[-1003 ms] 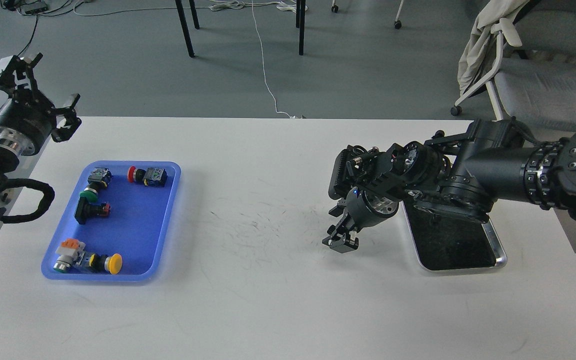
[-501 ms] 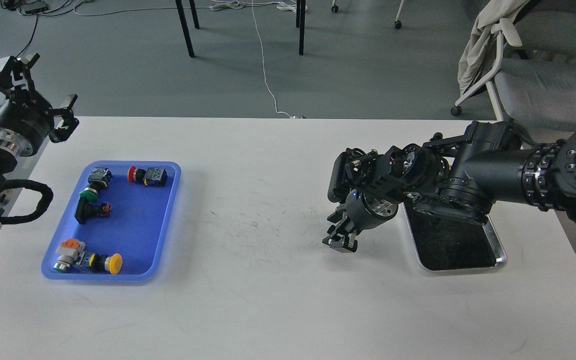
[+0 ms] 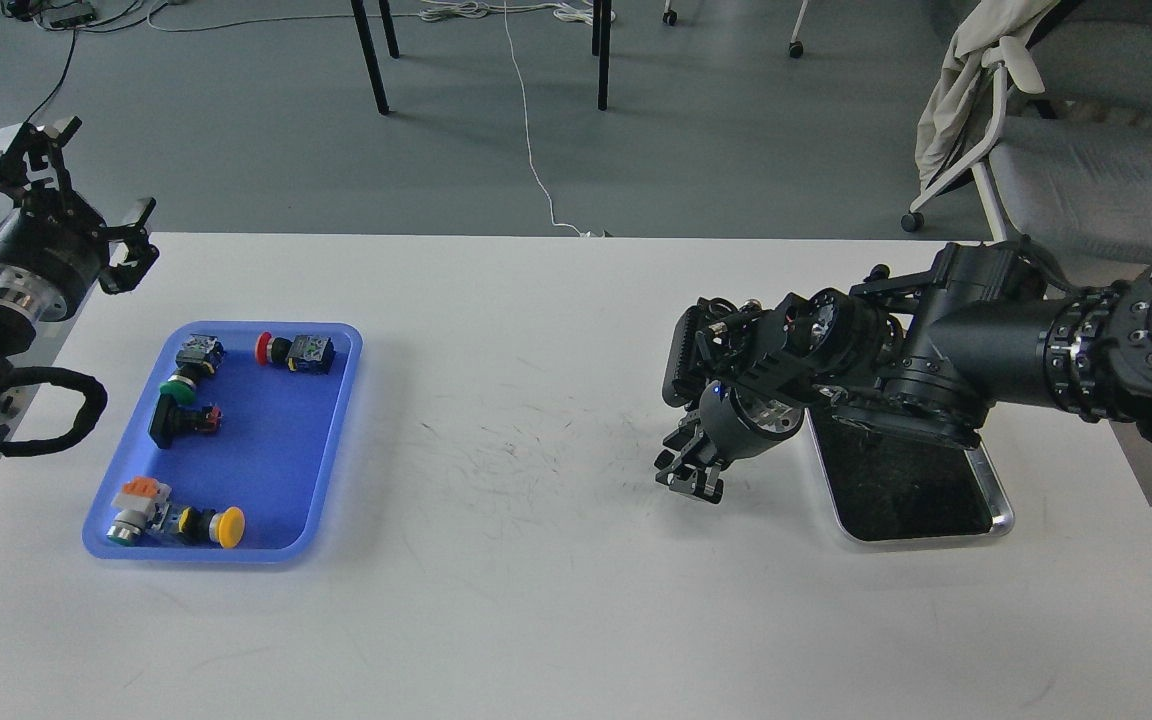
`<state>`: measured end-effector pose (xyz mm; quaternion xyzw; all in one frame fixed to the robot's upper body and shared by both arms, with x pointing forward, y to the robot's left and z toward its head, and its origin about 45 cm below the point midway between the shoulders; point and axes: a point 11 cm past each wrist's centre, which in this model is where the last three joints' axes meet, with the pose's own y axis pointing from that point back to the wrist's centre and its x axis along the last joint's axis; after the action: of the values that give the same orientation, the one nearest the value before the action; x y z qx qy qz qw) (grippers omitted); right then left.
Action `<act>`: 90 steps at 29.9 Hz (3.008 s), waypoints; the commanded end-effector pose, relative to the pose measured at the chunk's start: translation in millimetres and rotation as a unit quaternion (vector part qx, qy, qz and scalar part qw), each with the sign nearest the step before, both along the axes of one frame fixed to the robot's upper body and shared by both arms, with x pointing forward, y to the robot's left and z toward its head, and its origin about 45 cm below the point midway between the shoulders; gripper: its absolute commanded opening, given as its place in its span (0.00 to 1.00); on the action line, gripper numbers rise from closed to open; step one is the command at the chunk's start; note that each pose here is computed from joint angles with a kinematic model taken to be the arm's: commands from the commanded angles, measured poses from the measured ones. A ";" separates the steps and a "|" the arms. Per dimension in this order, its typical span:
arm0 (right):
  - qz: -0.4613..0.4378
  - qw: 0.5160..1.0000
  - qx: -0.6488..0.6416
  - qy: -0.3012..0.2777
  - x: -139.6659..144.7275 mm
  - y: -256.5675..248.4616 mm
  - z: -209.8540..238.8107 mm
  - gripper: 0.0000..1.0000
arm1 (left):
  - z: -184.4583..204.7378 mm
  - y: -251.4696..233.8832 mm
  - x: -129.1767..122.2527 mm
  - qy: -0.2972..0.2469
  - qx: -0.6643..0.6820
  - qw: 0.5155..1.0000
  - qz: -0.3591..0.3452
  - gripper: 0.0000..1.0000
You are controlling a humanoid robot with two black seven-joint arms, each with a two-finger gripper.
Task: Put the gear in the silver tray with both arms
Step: 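Lower the right gripper and grasp the black gear, then lift the gear and carry it with the right gripper over the silver tray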
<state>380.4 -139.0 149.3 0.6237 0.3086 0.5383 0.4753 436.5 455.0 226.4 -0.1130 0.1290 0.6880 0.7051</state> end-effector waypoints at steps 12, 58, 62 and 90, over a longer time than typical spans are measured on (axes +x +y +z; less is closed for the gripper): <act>0.003 1.000 0.000 -0.002 0.4 4.5 -1.8 0.36 | 0.7 0.5 -0.1 -0.001 0.000 1.000 -0.001 0.99; -0.068 0.996 0.020 -0.046 35.8 -46.2 47.4 0.01 | -3.2 4.9 -4.6 0.007 0.009 1.000 -0.002 0.99; -0.099 0.992 0.053 -0.062 46.1 -59.9 69.0 0.01 | -9.4 5.8 -8.0 0.014 0.009 1.000 0.000 0.99; -0.206 0.973 0.084 -0.055 -12.2 -206.3 74.4 0.01 | -17.4 4.6 -10.2 0.025 0.013 1.000 0.000 0.99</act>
<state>375.5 -333.6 230.4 0.6819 0.0982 0.4929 0.5315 426.4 460.2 209.9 -0.0875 0.1367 0.6927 0.7027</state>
